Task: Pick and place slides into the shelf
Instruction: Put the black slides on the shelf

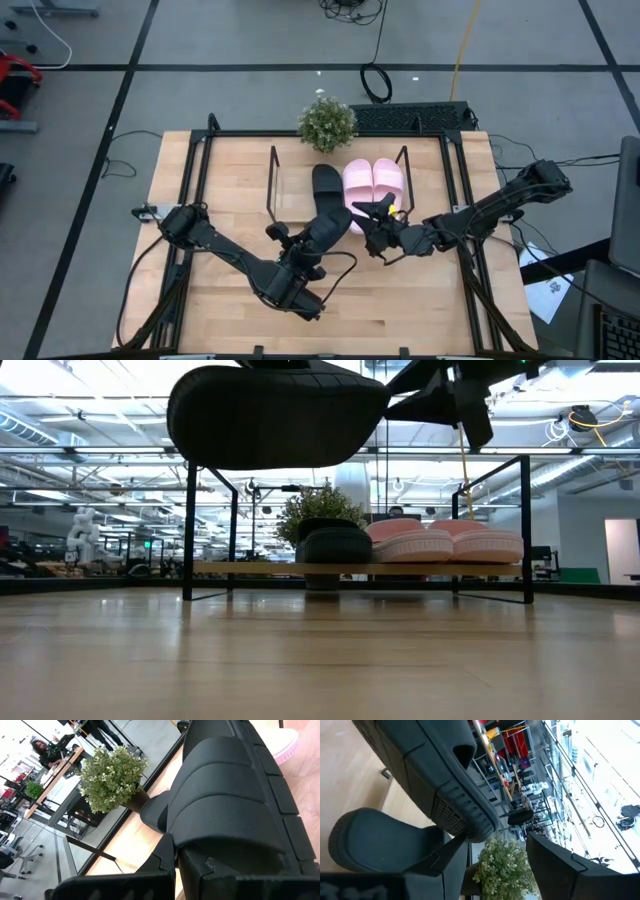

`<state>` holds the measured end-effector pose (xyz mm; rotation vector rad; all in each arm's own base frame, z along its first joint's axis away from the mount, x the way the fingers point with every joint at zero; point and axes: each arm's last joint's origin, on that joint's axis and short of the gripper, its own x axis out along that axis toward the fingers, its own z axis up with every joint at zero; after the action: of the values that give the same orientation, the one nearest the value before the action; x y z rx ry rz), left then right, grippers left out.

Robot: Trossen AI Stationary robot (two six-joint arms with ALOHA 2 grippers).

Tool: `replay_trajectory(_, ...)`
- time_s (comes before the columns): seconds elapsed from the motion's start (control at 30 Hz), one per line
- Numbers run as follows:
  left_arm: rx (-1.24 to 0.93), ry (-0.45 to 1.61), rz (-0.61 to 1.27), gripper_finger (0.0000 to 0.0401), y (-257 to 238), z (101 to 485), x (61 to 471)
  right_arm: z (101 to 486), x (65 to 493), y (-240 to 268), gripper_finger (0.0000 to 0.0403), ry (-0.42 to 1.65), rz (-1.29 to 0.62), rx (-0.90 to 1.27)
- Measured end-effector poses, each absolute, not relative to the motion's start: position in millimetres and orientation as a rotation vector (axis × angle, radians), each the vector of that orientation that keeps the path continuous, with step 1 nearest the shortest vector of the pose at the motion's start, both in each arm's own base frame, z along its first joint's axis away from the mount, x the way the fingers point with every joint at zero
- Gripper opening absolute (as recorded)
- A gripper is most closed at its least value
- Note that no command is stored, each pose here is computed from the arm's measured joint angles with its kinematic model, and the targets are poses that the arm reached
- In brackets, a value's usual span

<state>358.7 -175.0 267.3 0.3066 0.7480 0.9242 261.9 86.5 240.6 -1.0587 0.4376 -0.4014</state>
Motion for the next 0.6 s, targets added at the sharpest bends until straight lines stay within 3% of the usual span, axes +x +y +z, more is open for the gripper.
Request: replay_trajectory(0.6, 0.305, 0.754, 0.922, 0.0000, -175.3, 267.2, 358.4, 231.8, 268.3, 76.9, 0.0192, 0.452, -0.314, -0.986)
